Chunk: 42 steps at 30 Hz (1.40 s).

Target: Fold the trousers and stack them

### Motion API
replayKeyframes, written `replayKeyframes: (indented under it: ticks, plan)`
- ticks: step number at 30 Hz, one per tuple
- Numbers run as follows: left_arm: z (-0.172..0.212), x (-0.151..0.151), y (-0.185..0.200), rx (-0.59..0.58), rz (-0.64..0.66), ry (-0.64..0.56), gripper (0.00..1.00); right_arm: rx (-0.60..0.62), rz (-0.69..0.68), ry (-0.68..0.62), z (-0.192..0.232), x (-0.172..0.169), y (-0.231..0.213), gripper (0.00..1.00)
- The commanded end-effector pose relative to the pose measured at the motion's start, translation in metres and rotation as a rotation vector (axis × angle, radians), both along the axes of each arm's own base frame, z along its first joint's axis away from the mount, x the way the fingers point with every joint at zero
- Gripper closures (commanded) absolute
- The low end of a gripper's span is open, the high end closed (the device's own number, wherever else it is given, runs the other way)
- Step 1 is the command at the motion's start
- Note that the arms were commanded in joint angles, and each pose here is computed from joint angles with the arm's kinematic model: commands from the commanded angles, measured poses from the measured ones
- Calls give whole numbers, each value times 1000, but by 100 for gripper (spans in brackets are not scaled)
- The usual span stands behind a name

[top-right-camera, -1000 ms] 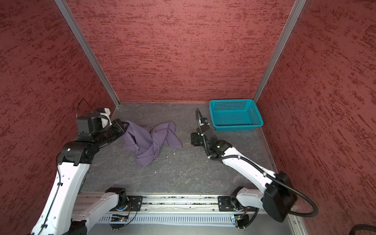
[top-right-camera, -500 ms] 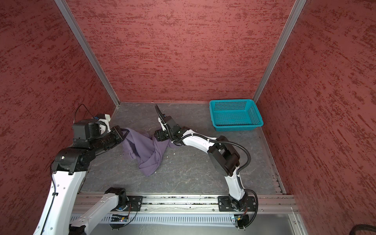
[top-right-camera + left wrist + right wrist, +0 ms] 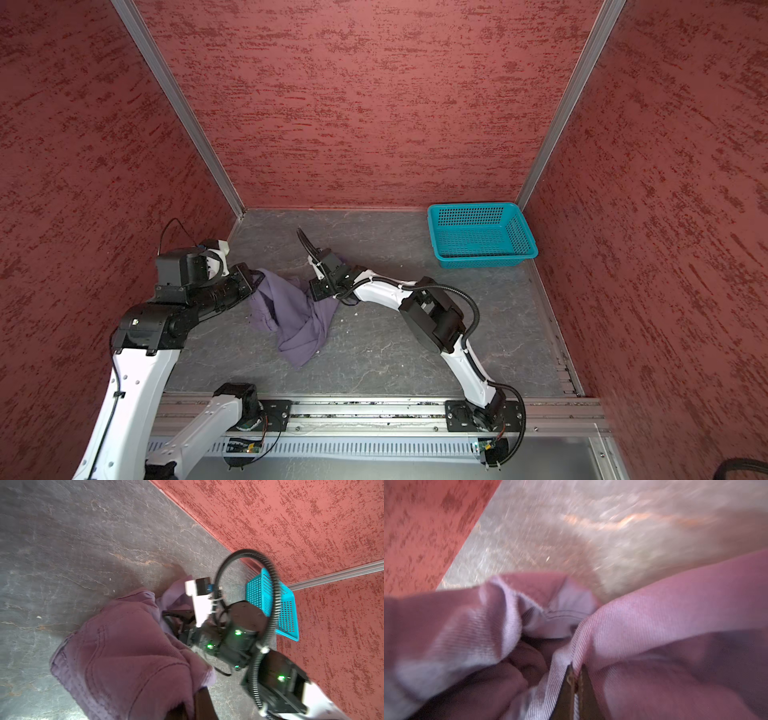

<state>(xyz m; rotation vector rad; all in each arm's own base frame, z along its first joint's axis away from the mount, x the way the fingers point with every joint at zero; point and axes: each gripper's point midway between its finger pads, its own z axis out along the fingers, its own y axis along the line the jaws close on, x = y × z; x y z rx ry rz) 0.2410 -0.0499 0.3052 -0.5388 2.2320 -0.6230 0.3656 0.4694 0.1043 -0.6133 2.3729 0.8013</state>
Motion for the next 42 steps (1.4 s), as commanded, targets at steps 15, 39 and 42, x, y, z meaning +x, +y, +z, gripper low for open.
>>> replayKeyframes:
  ticks: [15,39,42]
  plan:
    - [-20,-2,30,-33,36,-8,100,112,-856,-265,122,-92,-348,49]
    - [-53,19,28,-149,10,70,100,-148,-578,-96,42,-35,-251,73]
    - [-58,14,24,-155,-7,75,100,-162,-537,-22,10,-34,-233,75]
